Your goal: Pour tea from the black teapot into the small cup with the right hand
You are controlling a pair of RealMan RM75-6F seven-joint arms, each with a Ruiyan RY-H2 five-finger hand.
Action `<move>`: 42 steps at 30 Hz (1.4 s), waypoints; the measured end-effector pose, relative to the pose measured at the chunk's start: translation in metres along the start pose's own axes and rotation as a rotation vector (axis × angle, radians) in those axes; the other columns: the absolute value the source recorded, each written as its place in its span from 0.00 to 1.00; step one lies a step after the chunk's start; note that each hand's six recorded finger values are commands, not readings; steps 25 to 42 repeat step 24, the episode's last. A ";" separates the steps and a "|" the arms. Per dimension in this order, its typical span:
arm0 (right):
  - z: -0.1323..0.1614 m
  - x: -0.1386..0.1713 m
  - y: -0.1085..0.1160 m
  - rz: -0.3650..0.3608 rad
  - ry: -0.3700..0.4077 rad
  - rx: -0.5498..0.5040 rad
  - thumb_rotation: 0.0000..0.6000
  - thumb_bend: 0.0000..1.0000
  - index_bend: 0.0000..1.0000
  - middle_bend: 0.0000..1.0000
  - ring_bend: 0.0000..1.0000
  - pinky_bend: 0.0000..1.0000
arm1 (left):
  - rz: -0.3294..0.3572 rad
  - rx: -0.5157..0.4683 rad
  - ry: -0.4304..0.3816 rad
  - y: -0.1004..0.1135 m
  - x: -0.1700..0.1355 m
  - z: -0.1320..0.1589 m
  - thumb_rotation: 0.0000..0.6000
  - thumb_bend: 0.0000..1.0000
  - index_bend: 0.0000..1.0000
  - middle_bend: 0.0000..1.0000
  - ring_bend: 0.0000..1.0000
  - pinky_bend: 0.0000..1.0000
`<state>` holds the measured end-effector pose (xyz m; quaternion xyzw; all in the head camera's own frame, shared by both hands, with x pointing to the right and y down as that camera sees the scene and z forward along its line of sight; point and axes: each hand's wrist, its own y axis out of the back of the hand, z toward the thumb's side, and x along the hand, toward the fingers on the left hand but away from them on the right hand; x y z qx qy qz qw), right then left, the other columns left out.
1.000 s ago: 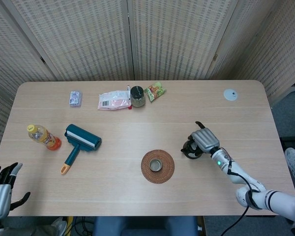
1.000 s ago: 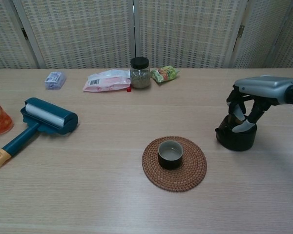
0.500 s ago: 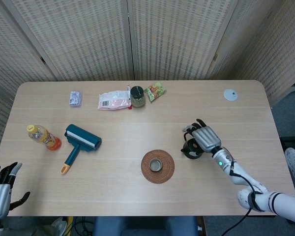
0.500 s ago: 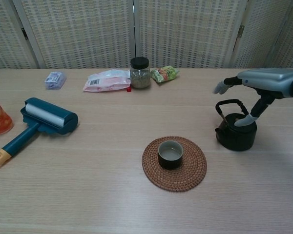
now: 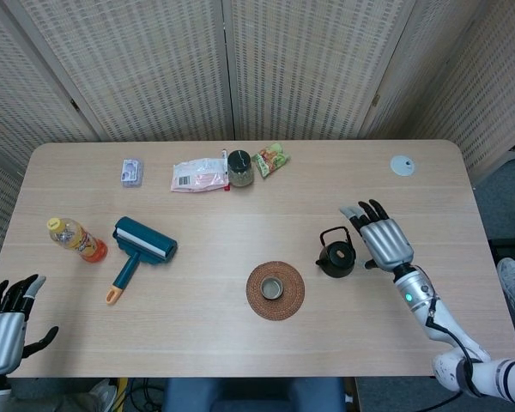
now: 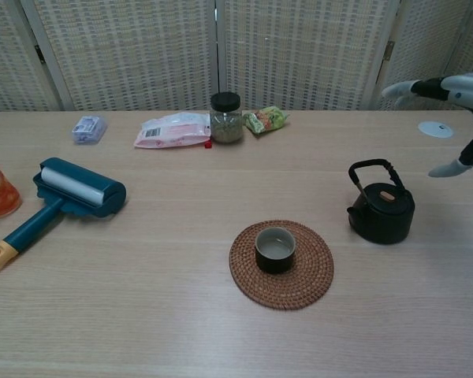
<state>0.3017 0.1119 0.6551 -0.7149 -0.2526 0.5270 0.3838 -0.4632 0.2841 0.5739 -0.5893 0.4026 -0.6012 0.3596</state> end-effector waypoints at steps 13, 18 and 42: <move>-0.053 0.106 0.017 -0.105 -0.197 0.005 1.00 0.00 0.05 0.16 0.03 0.00 | -0.003 -0.012 -0.061 0.000 0.019 0.018 1.00 0.20 0.11 0.10 0.12 0.02; -0.058 0.135 0.014 -0.108 -0.229 -0.002 1.00 0.00 0.05 0.17 0.03 0.00 | -0.001 -0.027 -0.088 0.000 0.027 0.029 1.00 0.20 0.11 0.10 0.12 0.02; -0.055 0.153 0.013 -0.136 -0.234 -0.005 1.00 0.00 0.05 0.18 0.04 0.00 | 0.010 -0.047 -0.107 0.000 0.033 0.038 1.00 0.20 0.11 0.10 0.12 0.02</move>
